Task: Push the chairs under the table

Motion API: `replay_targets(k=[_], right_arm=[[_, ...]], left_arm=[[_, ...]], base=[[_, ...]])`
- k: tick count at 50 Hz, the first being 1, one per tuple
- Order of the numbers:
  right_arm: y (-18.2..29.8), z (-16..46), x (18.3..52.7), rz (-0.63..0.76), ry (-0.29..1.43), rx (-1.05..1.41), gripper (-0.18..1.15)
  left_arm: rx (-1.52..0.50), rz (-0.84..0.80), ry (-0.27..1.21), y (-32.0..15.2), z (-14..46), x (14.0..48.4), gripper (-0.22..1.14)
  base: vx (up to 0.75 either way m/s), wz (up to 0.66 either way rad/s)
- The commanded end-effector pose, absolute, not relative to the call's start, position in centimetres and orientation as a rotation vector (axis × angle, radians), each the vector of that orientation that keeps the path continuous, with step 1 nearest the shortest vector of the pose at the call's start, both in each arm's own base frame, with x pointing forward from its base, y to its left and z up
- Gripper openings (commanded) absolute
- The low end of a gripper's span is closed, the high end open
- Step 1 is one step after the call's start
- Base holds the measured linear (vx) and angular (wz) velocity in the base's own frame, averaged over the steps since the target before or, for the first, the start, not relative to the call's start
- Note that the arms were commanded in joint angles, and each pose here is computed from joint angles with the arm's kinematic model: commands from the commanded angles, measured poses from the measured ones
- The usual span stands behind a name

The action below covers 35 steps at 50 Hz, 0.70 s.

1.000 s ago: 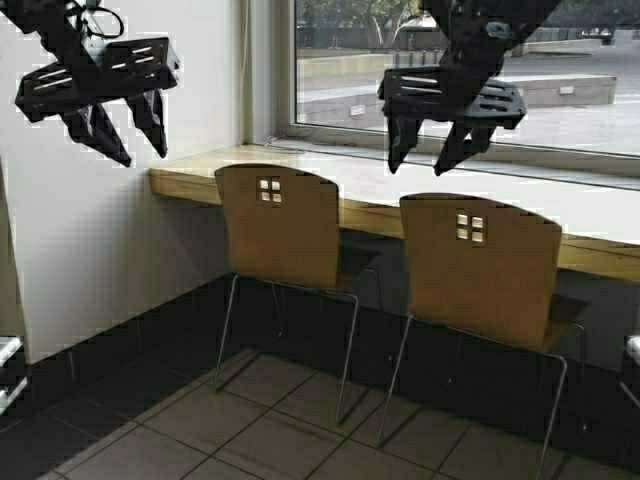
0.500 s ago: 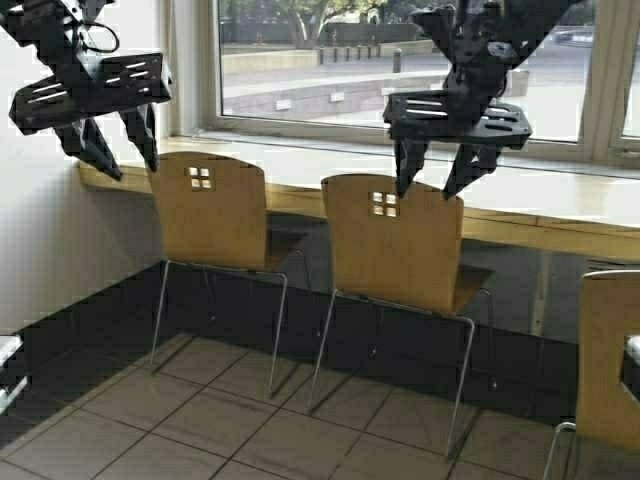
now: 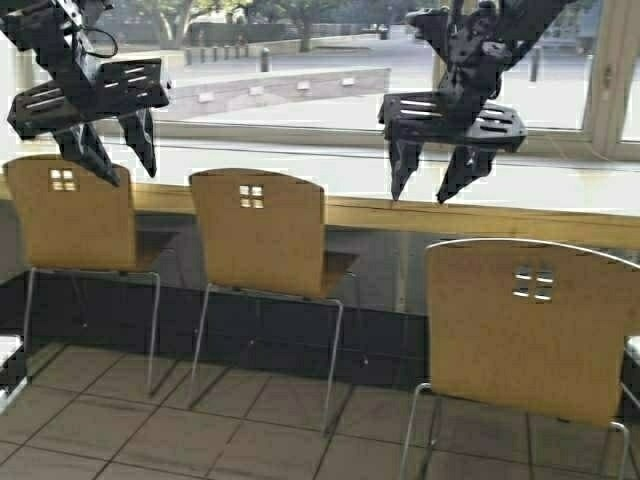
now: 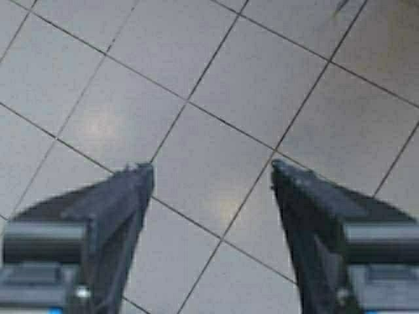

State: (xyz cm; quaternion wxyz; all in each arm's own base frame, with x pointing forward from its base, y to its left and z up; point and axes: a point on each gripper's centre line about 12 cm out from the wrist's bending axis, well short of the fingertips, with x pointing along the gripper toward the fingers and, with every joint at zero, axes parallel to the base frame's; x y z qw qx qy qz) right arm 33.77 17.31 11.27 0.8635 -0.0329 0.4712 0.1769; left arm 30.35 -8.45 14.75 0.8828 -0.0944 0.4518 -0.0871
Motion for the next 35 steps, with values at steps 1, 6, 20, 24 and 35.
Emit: replay_targets(k=[1, 6, 20, 24, 35], right_arm=[[17.1, 11.5, 34.1, 0.362, 0.985, -0.057, 0.9], [17.2, 10.7, 34.1, 0.357, 1.007, -0.054, 0.9], [17.4, 9.0, 34.0, 0.32, 1.061, 0.02, 0.9], [17.4, 8.1, 34.0, 0.294, 1.071, 0.075, 0.9], [17.7, 5.2, 34.6, 0.107, 1.095, 0.395, 0.9]], left_arm=[[-0.213, -0.177, 0.924, -8.5, 15.3, 30.5, 0.79], [-0.22, -0.167, 0.941, -8.4, 14.7, 30.5, 0.79], [-0.315, -0.097, 0.99, -7.8, 13.6, 30.5, 0.79], [-0.354, -0.068, 1.004, -7.6, 13.1, 30.3, 0.79], [-0.57, 0.087, 1.056, -7.5, 10.2, 30.5, 0.79]], base=[[-0.1, -0.51], [-0.09, -0.55], [-0.07, -0.45], [-0.03, -0.38], [0.0, -0.34]])
